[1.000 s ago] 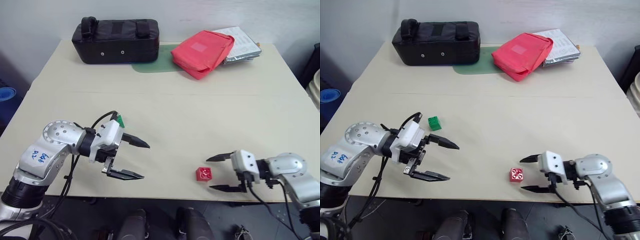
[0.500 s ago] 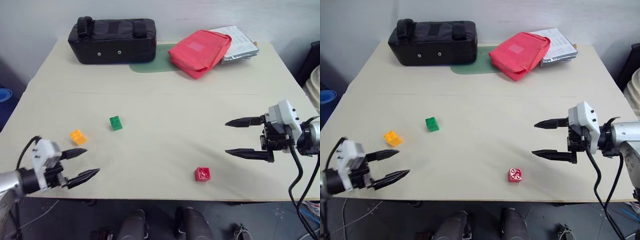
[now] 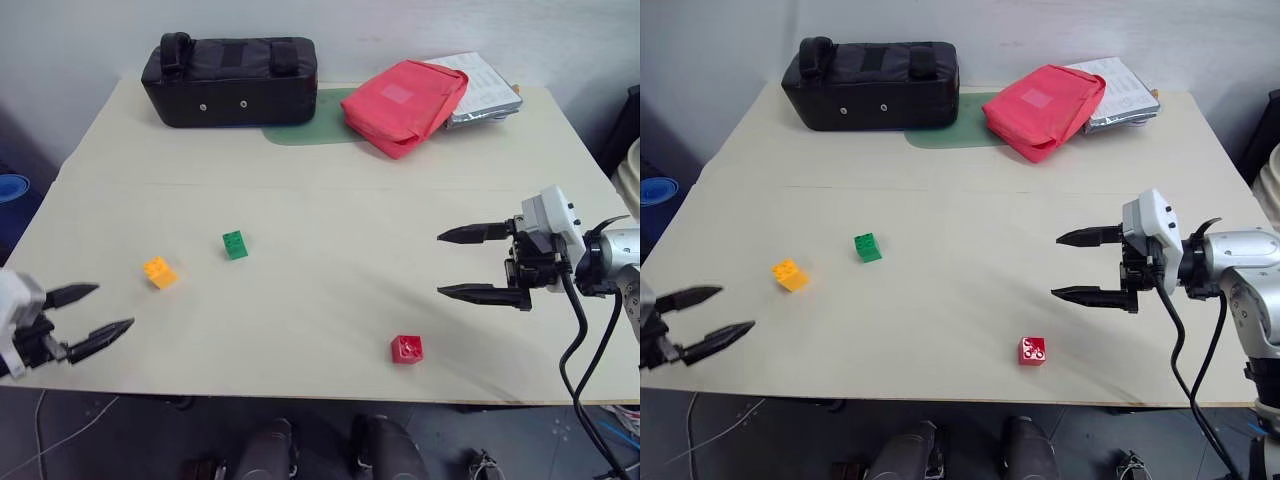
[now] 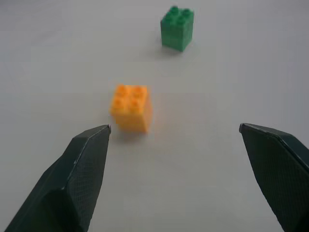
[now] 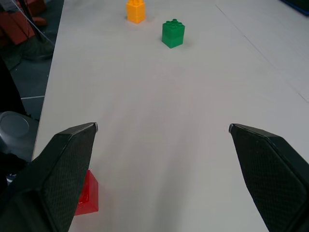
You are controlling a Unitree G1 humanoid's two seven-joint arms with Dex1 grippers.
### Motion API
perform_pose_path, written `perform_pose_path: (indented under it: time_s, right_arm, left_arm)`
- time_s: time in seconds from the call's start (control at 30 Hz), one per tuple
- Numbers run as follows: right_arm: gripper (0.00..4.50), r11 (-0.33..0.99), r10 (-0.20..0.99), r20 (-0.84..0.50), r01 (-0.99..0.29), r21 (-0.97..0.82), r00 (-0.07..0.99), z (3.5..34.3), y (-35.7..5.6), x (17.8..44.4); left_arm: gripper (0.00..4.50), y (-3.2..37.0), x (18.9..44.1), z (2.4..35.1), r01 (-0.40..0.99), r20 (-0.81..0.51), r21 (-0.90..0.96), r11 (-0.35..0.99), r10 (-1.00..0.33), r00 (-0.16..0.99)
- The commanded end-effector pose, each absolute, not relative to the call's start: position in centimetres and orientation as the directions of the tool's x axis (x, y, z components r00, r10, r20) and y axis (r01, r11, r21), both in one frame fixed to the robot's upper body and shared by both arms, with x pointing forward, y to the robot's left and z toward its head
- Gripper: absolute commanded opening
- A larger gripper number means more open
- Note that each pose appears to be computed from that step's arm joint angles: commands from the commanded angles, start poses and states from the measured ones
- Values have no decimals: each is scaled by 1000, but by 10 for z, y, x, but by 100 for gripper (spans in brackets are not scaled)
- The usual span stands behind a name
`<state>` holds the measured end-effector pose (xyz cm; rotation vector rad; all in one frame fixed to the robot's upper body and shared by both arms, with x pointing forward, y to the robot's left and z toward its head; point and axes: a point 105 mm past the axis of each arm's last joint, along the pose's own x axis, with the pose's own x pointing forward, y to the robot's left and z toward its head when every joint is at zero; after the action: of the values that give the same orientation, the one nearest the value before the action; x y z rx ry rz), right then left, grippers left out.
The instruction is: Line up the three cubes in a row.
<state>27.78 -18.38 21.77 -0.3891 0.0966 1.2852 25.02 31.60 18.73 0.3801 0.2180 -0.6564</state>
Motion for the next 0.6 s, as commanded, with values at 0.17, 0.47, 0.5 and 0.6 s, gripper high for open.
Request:
perform_pose_path:
  time_s: [0.17, 0.47, 0.5, 0.6]
  right_arm:
    - [448, 242, 919, -235, -924, -295, 316, 230, -174, 273]
    - [448, 304, 917, -167, -905, -296, 363, 228, -160, 253]
    - [448, 310, 915, -162, -902, -299, 369, 229, -158, 253]
    - [448, 325, 910, -157, -895, -306, 384, 230, -157, 253]
  left_arm:
    - [450, 263, 312, 198, 842, -441, 291, 454, -718, 539]
    - [450, 221, 386, 181, 885, -621, 328, 330, -631, 465]
    - [450, 218, 387, 178, 894, -635, 323, 310, -630, 448]
    - [450, 215, 390, 171, 905, -660, 315, 286, -619, 425]
